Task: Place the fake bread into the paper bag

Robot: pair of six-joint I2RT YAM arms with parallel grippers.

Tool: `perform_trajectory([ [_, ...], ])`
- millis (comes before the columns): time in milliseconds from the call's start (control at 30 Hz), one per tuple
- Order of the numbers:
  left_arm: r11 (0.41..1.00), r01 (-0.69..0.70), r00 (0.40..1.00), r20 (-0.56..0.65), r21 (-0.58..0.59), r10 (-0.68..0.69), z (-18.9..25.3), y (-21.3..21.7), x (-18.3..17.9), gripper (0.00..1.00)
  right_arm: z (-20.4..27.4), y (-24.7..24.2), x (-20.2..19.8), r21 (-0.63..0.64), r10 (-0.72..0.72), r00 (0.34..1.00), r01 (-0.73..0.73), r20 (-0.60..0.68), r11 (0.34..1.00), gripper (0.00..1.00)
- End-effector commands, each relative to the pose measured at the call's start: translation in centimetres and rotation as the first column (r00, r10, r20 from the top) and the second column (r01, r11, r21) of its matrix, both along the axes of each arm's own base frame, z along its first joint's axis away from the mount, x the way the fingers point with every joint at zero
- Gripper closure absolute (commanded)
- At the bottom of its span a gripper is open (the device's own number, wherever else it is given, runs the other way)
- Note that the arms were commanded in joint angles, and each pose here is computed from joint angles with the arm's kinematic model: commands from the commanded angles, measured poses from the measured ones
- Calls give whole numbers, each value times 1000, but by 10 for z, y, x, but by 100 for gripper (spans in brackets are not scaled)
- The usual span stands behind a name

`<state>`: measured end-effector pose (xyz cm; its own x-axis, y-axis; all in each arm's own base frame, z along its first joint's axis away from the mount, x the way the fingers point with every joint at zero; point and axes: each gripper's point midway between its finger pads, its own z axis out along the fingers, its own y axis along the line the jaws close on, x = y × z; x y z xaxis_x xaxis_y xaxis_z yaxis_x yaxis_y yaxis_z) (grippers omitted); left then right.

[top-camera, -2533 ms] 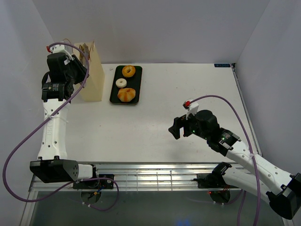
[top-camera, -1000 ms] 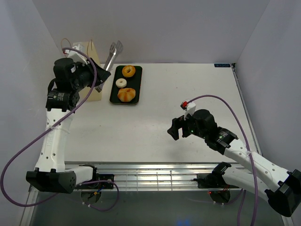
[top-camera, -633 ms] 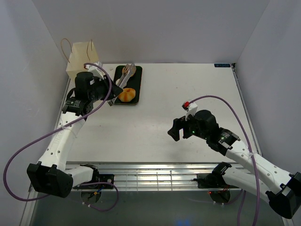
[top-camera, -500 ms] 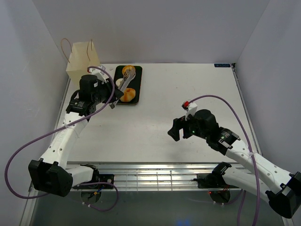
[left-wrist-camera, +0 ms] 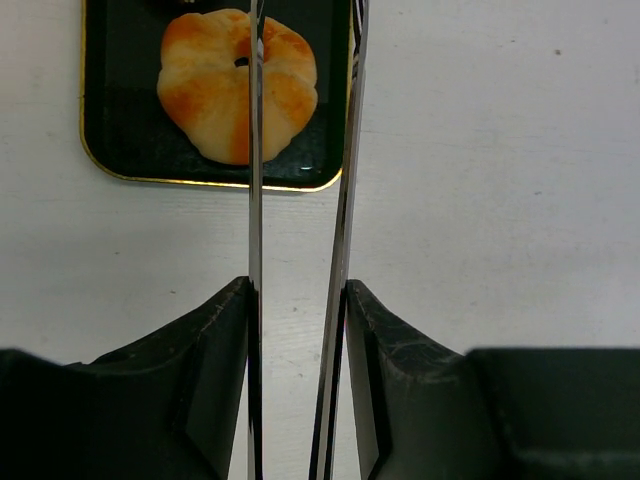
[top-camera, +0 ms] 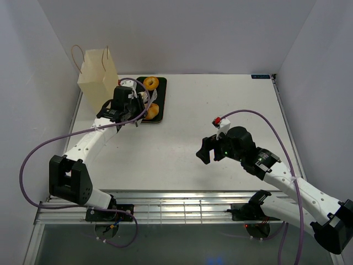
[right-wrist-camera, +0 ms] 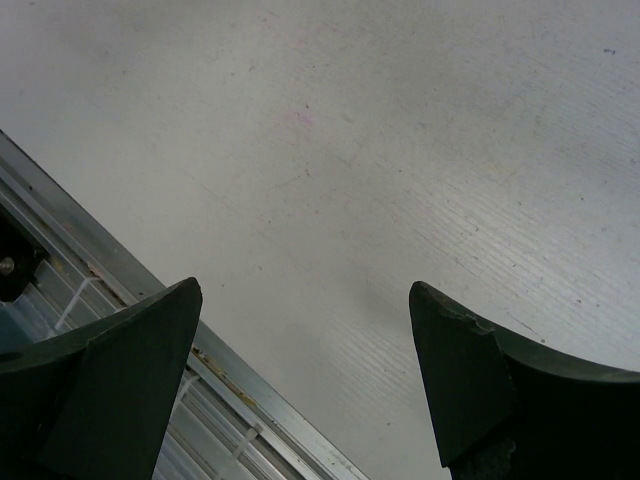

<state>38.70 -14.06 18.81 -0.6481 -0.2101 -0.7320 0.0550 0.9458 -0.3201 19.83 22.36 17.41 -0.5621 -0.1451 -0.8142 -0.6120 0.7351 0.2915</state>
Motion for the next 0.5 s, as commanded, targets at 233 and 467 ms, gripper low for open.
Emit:
perform_trajectory([
  [233, 986, -56, 998, 48, 160, 49, 5, 22, 27, 45, 18, 0, 11, 6, -13, 998, 12, 62, 1000, 10],
  [467, 976, -75, 997, 39, 206, 68, -2, 27, 45, 44, 16, 2, 12, 0, -3, 998, 3, 57, 1000, 10],
])
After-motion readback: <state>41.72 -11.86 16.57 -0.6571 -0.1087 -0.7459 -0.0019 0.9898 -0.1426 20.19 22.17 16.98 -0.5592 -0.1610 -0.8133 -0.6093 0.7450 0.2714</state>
